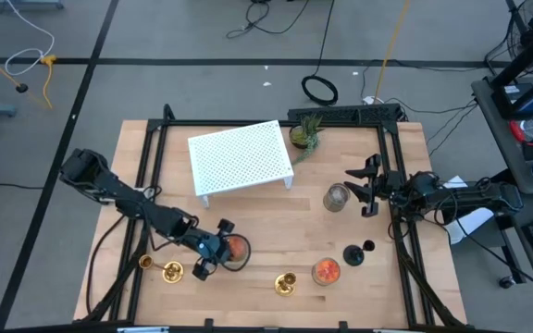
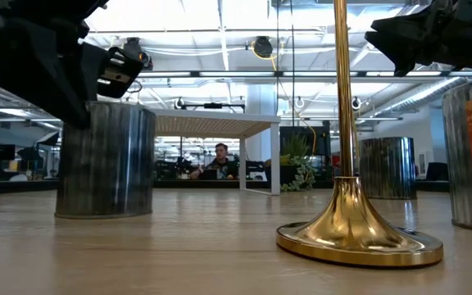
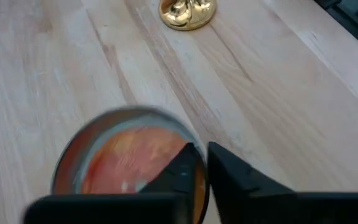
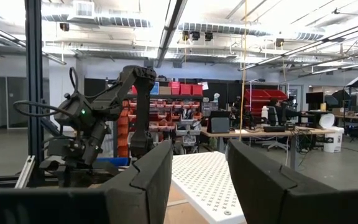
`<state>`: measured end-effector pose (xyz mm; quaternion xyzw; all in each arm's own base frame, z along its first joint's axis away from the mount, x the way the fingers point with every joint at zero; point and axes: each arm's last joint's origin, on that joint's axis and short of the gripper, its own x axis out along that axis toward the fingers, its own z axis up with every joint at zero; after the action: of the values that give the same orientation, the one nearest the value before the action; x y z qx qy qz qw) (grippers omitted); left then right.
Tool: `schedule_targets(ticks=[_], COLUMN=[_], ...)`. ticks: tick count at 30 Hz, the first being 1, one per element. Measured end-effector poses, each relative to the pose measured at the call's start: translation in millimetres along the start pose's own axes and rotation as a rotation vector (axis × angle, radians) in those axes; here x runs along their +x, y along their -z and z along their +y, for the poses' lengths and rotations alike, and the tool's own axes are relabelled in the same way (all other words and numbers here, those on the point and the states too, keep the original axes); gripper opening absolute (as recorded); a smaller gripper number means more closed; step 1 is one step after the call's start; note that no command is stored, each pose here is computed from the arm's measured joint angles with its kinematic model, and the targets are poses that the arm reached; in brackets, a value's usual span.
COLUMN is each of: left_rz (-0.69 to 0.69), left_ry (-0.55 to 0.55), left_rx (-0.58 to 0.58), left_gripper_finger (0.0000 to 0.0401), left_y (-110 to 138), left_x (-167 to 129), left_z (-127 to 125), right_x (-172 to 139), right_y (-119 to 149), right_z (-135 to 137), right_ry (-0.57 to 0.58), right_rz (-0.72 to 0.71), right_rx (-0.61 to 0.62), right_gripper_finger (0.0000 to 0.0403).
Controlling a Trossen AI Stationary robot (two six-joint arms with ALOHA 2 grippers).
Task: Pick & Place candle stick holders
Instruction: Put the top orange scented candle on the shelf
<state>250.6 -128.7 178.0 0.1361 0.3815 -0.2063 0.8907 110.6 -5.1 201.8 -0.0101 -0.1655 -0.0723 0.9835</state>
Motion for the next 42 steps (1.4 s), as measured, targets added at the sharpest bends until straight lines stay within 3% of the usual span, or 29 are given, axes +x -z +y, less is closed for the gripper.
schedule_targets(ticks=[7,15,27,35,42], left_rz=[-0.012,-0.104,-0.163,-0.029,0.15], left_ry=[-0.061,-0.114,-0.217,-0.32,-0.44], left_rx=[0.012,-0.014,-0.008,-0.005,-0.161], left_gripper_finger=[0.0015,0.0006,0.0004,0.0004,0.0004], left_y=[-1.6,-11.6,-53.1,-78.3,-82.0], left_x=[-3.1,-26.9,-69.6,-108.4,-149.5], left_z=[2.2,5.8,9.2,18.7,57.2], right_x=[0.0,0.0,0.1,0.1,0.1], right_y=[0.0,0.0,0.1,0.4,0.4], right_z=[0.0,-0.1,-0.1,-0.1,-0.1], right_ry=[0.001,0.003,0.003,0.004,0.004], right_rz=[0.0,0.001,0.002,0.004,0.004], right_rx=[-0.002,-0.002,-0.003,-0.003,-0.003], right_gripper_finger=[0.0151,0.0151,0.0151,0.0151,0.0151])
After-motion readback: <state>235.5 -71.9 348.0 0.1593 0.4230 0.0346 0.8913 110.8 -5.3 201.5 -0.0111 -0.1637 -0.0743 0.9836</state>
